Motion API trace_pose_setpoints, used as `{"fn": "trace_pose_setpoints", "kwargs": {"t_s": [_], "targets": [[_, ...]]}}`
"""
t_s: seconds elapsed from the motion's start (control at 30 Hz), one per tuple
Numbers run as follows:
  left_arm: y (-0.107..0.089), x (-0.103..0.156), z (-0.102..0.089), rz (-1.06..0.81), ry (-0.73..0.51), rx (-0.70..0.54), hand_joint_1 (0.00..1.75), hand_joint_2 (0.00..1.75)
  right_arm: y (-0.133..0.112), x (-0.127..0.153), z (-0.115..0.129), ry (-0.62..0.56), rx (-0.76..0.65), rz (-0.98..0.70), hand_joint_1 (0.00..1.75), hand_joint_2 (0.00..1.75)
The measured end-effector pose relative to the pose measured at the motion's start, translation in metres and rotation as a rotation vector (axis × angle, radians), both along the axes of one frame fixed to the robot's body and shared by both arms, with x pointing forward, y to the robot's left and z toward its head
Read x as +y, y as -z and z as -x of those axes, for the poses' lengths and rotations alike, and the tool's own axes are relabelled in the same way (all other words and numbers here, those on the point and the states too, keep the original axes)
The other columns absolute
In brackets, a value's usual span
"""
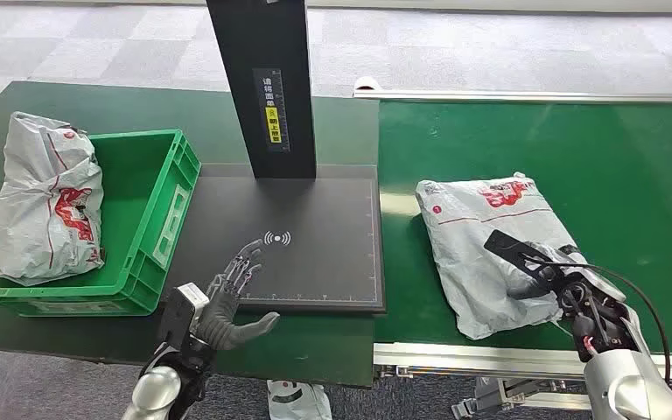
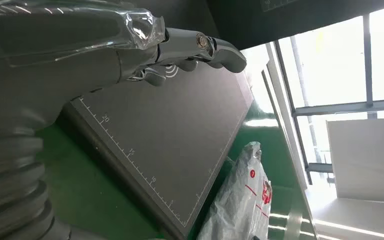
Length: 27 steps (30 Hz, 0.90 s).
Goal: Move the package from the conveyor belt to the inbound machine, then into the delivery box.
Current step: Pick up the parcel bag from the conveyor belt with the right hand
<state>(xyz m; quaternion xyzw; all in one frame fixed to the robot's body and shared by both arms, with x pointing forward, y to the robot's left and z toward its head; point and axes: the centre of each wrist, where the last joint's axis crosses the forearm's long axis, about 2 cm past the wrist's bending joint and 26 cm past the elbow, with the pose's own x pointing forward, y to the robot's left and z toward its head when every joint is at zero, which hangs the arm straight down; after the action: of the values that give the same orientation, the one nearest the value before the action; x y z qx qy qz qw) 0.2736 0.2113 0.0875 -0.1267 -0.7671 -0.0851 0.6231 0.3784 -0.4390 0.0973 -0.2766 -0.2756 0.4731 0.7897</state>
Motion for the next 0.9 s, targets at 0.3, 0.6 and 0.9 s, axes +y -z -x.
{"fn": "trace_pose_setpoints", "kwargs": {"t_s": [0.3,0.6,0.9], "targets": [[0.005,-0.001,-0.003,-0.014,0.006,0.015,0.0,1.75,0.003,-0.004,0.001,-0.022,0.131,-0.034,0.0,1.75],[0.009,0.0,-0.004,-0.027,0.016,0.028,0.0,1.75,0.005,-0.004,0.002,-0.028,0.151,-0.033,0.0,1.75],[0.011,0.003,-0.003,-0.027,0.006,0.03,0.0,1.75,0.005,-0.003,0.001,-0.057,0.126,-0.026,1.02,1.75]]}}
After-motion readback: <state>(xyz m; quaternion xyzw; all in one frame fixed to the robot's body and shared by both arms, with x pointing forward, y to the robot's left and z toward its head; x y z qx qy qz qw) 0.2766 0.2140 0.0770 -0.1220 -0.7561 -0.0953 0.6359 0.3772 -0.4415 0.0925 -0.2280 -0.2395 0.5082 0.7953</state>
